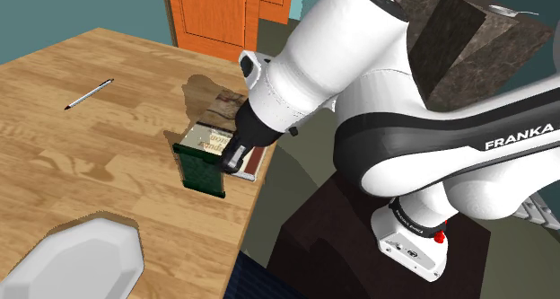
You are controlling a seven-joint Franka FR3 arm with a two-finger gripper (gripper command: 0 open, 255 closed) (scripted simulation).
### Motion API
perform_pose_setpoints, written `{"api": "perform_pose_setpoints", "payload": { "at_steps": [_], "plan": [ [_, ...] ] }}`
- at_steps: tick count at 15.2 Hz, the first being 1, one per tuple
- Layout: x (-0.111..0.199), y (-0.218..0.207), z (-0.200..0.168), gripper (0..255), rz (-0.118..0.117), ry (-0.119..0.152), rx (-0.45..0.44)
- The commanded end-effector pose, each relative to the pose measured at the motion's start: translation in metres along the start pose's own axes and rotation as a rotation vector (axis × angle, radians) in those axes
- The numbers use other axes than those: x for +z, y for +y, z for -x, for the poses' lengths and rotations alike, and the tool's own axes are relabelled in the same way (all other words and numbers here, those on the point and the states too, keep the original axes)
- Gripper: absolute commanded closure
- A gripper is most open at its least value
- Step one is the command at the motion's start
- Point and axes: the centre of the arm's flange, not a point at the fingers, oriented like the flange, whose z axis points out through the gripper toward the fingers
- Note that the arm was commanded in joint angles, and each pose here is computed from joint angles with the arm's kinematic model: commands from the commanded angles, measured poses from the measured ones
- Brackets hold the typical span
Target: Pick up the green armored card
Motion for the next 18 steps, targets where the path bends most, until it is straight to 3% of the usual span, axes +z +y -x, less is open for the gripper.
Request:
{"api": "perform_pose_setpoints", "payload": {
  "at_steps": [1,8,18],
  "plan": [
    [0.001,0.0,0.0,255,0.0,0.0,0.0],
    [0.0,0.0,0.0,255,0.0,0.0,0.0],
    [-0.046,0.0,-0.025,255,0.0,0.0,0.0]
  ]
}}
